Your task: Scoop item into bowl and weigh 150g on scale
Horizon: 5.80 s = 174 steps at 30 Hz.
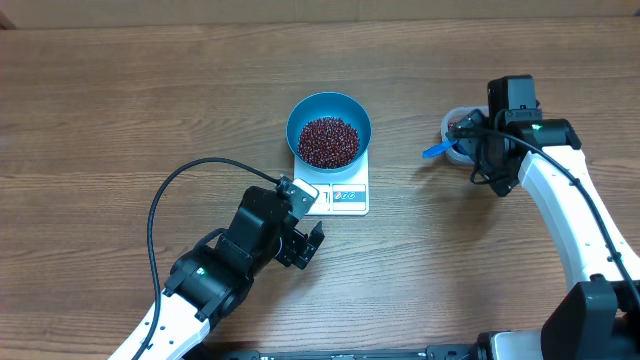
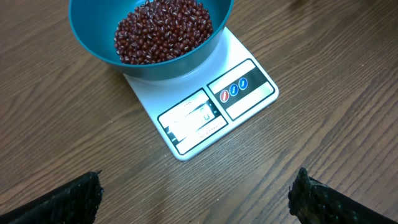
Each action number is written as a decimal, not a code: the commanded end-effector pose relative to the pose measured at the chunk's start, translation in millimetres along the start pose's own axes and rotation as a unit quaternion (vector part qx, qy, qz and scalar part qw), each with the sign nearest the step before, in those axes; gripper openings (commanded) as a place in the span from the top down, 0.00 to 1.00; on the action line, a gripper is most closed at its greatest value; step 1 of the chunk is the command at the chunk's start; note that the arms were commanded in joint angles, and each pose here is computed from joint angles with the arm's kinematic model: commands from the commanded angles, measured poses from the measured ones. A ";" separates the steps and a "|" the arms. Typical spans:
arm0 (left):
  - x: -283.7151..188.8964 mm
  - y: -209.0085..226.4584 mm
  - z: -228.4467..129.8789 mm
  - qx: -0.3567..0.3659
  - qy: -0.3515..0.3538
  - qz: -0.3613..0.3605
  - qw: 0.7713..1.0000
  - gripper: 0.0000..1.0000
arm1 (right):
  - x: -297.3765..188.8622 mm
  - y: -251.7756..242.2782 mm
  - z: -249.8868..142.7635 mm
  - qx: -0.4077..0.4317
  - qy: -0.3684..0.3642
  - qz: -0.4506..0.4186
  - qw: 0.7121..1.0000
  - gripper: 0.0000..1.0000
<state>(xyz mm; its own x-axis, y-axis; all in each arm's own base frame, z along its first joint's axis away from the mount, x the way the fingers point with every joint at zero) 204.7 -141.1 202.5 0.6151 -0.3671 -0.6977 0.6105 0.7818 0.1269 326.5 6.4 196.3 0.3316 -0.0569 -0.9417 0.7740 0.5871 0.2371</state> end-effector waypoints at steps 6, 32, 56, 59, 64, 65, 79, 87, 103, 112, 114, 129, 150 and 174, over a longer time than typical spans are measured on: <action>-1.6 0.8 -0.8 -0.005 -0.004 0.000 1.000 0.00 | -5.7 -3.0 -13.5 -0.159 0.062 0.017 0.985 0.00; -1.6 0.7 -2.0 -0.005 0.000 -0.001 1.000 0.00 | -206.2 -5.4 25.1 -0.249 -0.064 -0.009 0.966 0.00; -1.6 0.7 -2.0 -0.005 0.000 -0.001 1.000 0.00 | -204.5 -3.9 22.6 -0.250 -0.052 0.001 0.967 0.00; -1.6 0.7 -2.0 -0.005 0.000 -0.001 1.000 0.00 | -204.5 -3.8 22.6 -0.250 -0.052 0.001 0.967 0.00; -1.6 0.7 -2.0 -0.005 0.000 -0.001 1.000 0.01 | -204.6 -3.9 22.6 -0.250 -0.052 0.001 0.967 0.00; -1.6 0.7 -2.0 -0.005 0.000 -0.001 1.000 0.00 | -204.5 -3.8 22.6 -0.250 -0.052 0.001 0.967 0.00; -2.0 2.9 -13.0 0.001 0.034 0.014 0.999 0.00 | -204.5 -3.8 22.6 -0.250 -0.052 0.001 0.967 0.00; -2.2 3.3 -13.0 0.002 0.033 0.017 0.999 0.00 | -204.5 -3.8 22.6 -0.250 -0.052 0.001 0.967 0.00; -31.5 29.3 -23.2 -0.052 -0.126 0.060 0.989 0.00 | -204.6 -3.8 22.6 -0.250 -0.052 0.001 0.967 0.00; -64.8 51.4 -23.3 -0.057 -0.350 0.104 0.929 0.01 | -204.5 -3.8 22.5 -0.250 -0.052 0.001 0.967 0.00; -72.5 56.4 -26.5 -0.055 -0.377 0.124 0.916 0.01 | -204.5 -3.8 22.6 -0.250 -0.052 0.001 0.967 0.00; -119.6 80.6 -49.1 -0.061 -0.447 0.266 0.852 0.01 | -204.6 -3.8 22.6 -0.250 -0.052 0.001 0.967 0.00; -52.1 84.2 -116.0 -0.169 -0.324 0.252 0.896 0.00 | -204.6 -3.8 22.5 -0.250 -0.052 0.001 0.967 0.00; -49.7 84.1 -119.1 -0.171 -0.312 0.253 0.899 0.00 | -204.6 -3.8 22.6 -0.250 -0.052 0.001 0.967 0.00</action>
<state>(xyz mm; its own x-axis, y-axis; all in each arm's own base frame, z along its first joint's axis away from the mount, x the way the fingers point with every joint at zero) 166.3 0.2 164.7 0.9954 -0.0692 -0.0661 0.0708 0.9972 0.0231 272.2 -2.2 384.6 0.3722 -0.1251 -0.9197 0.4327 0.9000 0.0527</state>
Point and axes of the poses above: each gripper's point midway between its finger pads, its own x axis out along the fingers, its own y axis along the line the jaws close on, z = x × y, the point moved 8 cm from there along -x, back along the fingers, and after that the axes turned 5 degrees about x, right-handed, at the moved point
